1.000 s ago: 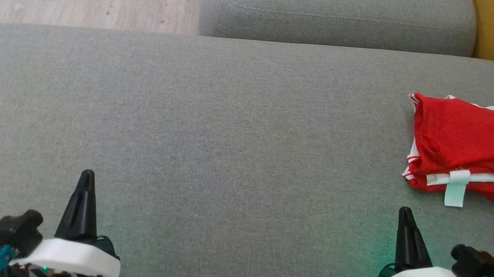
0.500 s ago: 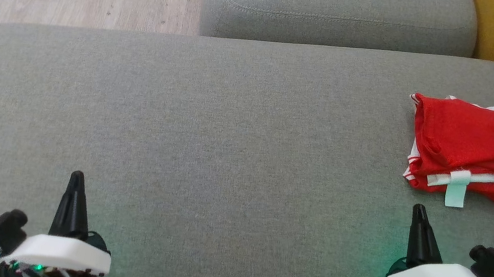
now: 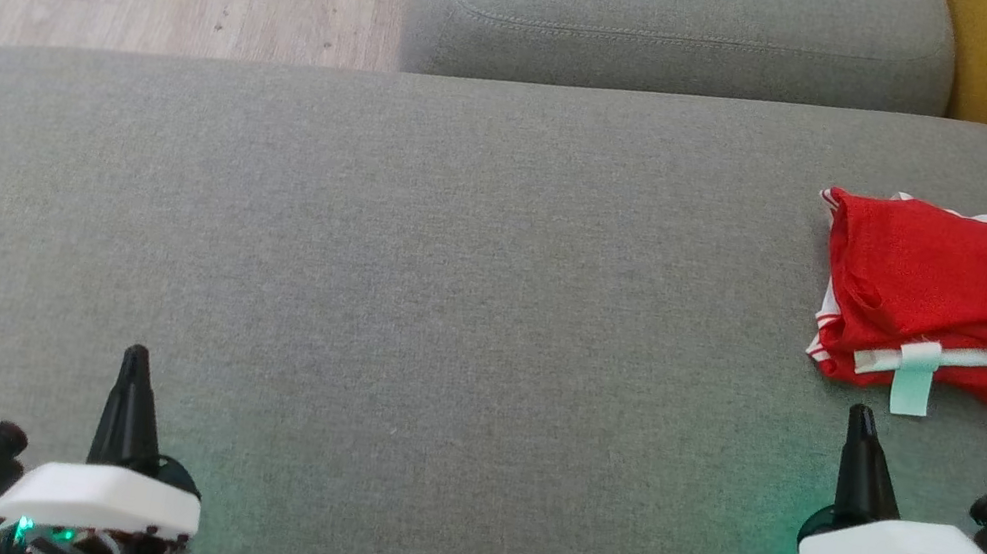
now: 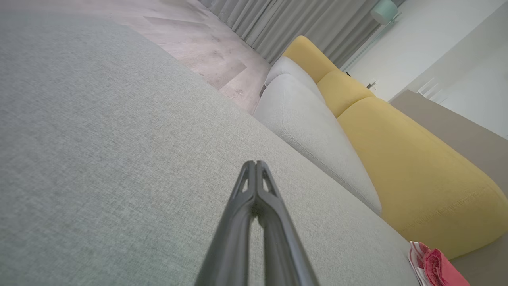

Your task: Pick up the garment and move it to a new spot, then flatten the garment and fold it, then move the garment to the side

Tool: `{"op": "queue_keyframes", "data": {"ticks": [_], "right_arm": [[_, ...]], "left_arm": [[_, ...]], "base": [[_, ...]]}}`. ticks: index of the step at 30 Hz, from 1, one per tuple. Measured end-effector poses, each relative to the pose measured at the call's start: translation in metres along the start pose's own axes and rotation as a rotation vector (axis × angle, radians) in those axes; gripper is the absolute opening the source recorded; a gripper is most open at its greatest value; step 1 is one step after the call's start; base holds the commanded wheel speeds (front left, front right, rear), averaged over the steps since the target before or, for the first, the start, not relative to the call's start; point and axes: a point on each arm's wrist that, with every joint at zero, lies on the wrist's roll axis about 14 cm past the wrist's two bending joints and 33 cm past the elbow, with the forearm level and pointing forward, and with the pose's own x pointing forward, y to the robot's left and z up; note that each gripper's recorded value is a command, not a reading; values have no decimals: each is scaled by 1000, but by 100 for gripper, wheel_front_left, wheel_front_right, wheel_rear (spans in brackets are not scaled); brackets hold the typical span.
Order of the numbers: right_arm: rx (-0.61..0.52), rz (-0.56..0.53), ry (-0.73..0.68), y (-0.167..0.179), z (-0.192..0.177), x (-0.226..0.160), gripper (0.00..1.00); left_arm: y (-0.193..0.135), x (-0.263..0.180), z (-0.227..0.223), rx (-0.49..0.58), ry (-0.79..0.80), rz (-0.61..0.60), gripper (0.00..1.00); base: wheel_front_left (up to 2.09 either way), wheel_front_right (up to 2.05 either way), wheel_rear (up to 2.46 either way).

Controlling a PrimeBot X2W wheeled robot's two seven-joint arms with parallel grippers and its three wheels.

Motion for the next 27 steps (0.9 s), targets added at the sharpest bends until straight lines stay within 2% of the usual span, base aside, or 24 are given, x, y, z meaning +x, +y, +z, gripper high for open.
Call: {"op": "queue_keyframes", "data": {"ticks": [27], "right_arm": [[292, -14, -39, -2, 19, 2, 0]], "left_arm": [[7, 1, 7, -270, 10, 22, 0]], "base": [[0, 0, 0]]}}
